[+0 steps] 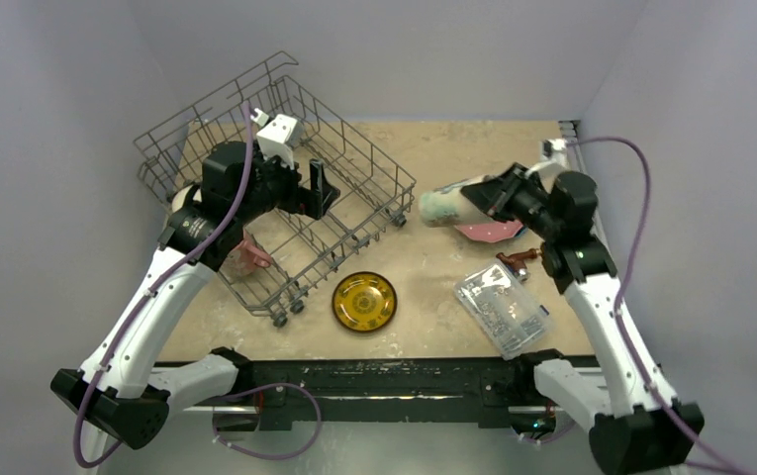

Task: Load the mixed dishes into the dish rack

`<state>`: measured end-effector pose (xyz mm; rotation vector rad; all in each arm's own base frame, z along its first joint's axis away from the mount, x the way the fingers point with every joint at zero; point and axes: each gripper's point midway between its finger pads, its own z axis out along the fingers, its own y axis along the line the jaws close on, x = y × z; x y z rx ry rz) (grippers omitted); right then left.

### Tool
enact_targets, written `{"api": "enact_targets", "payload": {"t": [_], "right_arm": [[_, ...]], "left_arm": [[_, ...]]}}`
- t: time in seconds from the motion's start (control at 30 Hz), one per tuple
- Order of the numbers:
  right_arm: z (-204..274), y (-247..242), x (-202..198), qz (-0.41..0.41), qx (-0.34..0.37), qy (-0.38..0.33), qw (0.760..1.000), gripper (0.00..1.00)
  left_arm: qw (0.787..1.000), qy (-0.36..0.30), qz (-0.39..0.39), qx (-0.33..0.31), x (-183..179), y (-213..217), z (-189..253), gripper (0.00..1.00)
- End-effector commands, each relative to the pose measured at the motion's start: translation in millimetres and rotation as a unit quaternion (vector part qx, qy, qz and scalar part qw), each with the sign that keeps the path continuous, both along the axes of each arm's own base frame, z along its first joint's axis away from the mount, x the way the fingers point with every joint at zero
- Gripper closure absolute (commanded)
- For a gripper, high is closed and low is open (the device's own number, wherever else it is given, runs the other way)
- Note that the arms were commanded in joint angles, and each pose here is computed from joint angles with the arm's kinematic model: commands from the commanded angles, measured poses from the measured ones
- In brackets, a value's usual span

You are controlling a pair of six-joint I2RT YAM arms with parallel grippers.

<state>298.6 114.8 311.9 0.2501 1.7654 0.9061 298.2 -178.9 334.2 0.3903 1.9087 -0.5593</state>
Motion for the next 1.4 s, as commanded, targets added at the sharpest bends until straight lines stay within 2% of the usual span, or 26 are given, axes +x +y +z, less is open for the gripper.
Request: {"api": "enact_targets", "payload": {"t": [0.0,0.07,0.2,0.3,0.37,0.43,0.5,0.57,0.73,0.9,1.03,1.17,1.23,1.37], "right_arm": [[66,83,-11,0.167,0.051,-0.005,0.985,1.0],[69,100,-10,0.198,0.101,0.038,0.974,1.0],[108,109,-21,0.224,0.218,0.024,0.95,1.0],[122,108,-19,0.212,0.281,0.052,0.935,1.0],[115,105,-12,0.184,0.323,0.103,0.923,1.0],[101,108,-6,0.171,0.367,0.173,0.898,1.0],[93,113,-2,0.173,0.402,0.223,0.871,1.0],[95,120,0,0.187,0.422,0.245,0.853,1.0],[120,127,-3,0.222,0.472,0.238,0.819,1.0],[143,116,-3,0.223,0.536,0.22,0.784,1.0],[158,120,-6,0.235,0.546,0.206,0.777,1.0],[171,131,-13,0.257,0.557,0.205,0.763,1.0],[176,139,-17,0.269,0.553,0.204,0.762,1.0],[179,149,-25,0.29,0.555,0.208,0.751,1.0]], "left_arm": [[1.0,-0.02,-0.008,-0.014,-1,-4,16,0.06],[1.0,-0.025,-0.007,-0.014,-2,-3,18,0.06],[0.999,-0.04,-0.014,-0.023,-6,-4,24,0.06],[0.997,-0.058,-0.019,-0.036,-10,-4,32,0.06],[0.995,-0.079,-0.025,-0.048,-14,-5,38,0.05],[0.991,-0.111,-0.044,-0.066,-22,-8,46,0.02],[0.976,-0.175,-0.087,-0.097,-32,-19,61,0.01],[0.959,-0.217,-0.136,-0.122,-44,-31,65,0.0],[0.943,-0.191,-0.229,-0.147,-57,-59,54,0.05],[0.933,-0.192,-0.251,-0.174,-55,-69,40,0.05],[0.922,-0.204,-0.269,-0.189,-53,-76,30,0.05],[0.904,-0.253,-0.28,-0.2,-56,-77,26,0.04],[0.899,-0.258,-0.283,-0.21,-56,-79,24,0.04],[0.903,-0.242,-0.275,-0.224,-45,-82,15,0.08]]}}
